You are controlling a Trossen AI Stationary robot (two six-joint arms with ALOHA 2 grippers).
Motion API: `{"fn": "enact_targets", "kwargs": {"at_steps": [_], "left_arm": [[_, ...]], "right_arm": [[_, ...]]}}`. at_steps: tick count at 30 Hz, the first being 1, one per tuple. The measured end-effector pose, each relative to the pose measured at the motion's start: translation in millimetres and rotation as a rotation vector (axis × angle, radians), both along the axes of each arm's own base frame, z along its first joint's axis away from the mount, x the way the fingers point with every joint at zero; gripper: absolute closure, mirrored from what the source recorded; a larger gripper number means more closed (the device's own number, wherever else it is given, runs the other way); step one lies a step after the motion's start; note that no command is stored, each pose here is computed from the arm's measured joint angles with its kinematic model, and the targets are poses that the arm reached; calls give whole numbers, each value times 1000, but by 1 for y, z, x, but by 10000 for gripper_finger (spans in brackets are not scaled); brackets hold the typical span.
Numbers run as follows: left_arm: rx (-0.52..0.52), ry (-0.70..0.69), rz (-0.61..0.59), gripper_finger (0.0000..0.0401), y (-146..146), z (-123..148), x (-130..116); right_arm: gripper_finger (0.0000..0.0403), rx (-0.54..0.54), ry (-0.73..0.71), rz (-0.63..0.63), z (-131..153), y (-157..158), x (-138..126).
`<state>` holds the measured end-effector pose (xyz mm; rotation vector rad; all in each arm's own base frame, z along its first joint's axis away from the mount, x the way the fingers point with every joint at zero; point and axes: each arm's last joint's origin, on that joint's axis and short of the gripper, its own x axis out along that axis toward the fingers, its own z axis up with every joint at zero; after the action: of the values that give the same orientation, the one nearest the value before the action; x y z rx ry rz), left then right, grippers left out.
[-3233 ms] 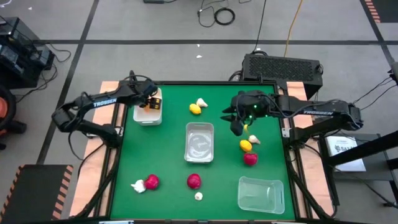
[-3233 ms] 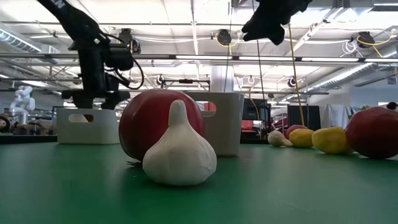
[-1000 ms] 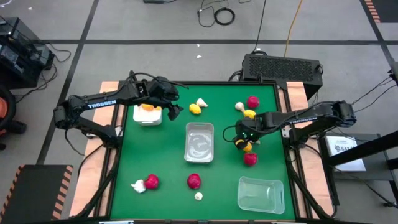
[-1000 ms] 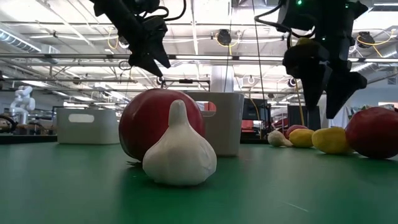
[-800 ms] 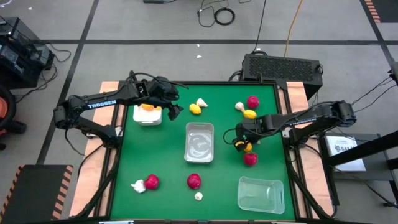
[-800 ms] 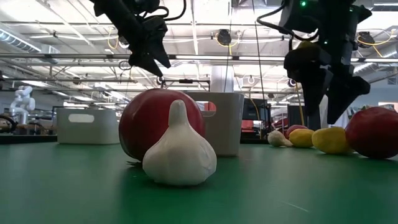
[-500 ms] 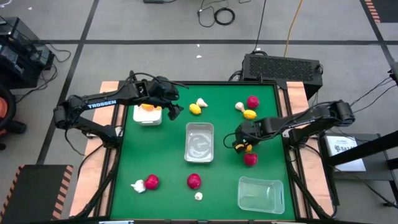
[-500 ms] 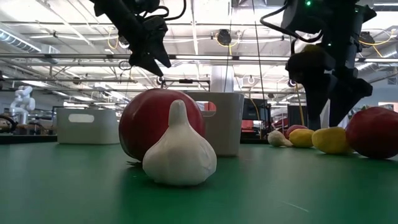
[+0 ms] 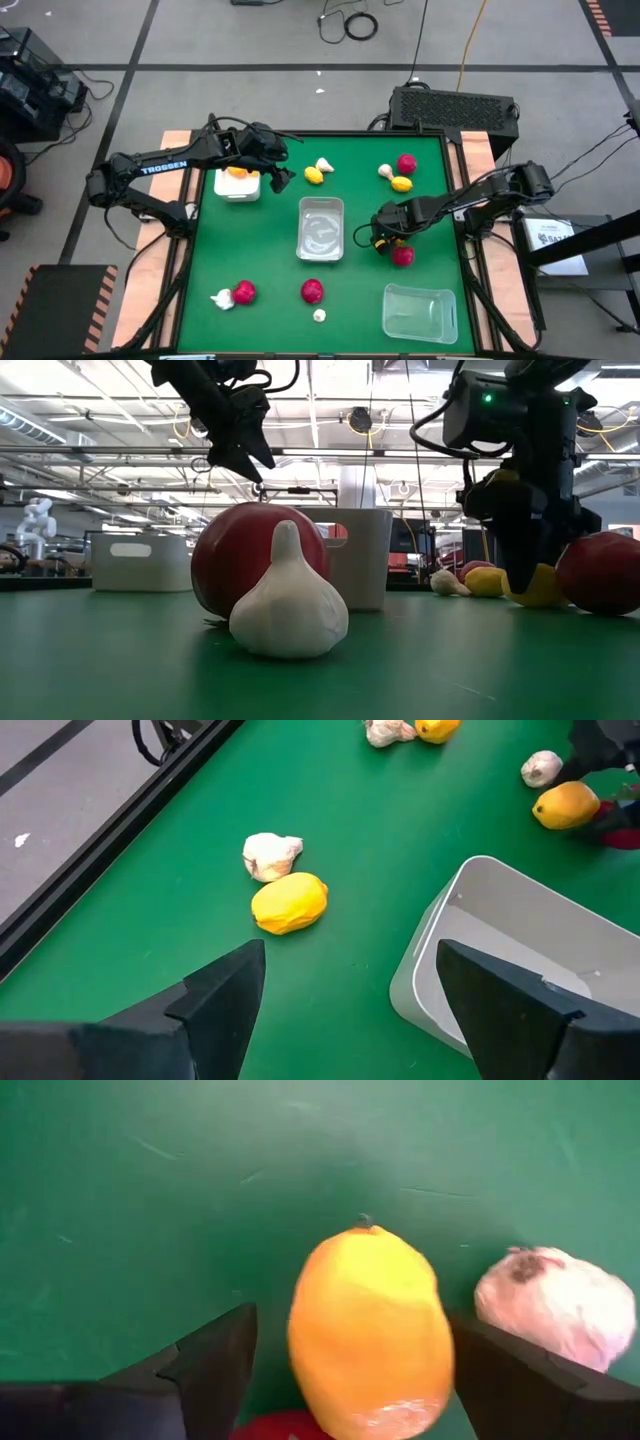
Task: Sort produce into baskets
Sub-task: Put the lemon into the white bin
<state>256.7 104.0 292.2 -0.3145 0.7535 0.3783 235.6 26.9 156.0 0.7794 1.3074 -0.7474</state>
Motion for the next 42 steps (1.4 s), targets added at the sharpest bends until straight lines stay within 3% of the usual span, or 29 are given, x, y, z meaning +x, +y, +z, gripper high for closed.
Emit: {"fn": "enact_targets", "kwargs": {"at_steps": [11, 17, 22, 25, 30, 34, 37, 42], "left_arm": [[-12, -44, -21, 99, -2, 11, -4], [-31, -164, -107, 99, -9, 30, -12], [-52, -299, -253, 99, -20, 39, 1], [29, -417, -397, 99, -32, 46, 17], [364, -565, -652, 99, -59, 53, 42], [569, -604, -730, 99, -77, 49, 60], [607, -609, -763, 99, -82, 41, 70], [557, -571, -827, 99, -83, 21, 84]], "right_arm": [[239, 8, -59, 24, 15, -2, 4], [245, -15, -203, 80, 49, -15, 19], [237, -31, -377, 144, 93, -34, 29], [237, 2, -484, 211, 121, -43, 30], [237, 98, -666, 345, 155, -54, 28], [236, 183, -791, 394, 167, -57, 29], [236, 221, -870, 407, 173, -58, 33], [236, 281, -974, 431, 180, -58, 41]]}}
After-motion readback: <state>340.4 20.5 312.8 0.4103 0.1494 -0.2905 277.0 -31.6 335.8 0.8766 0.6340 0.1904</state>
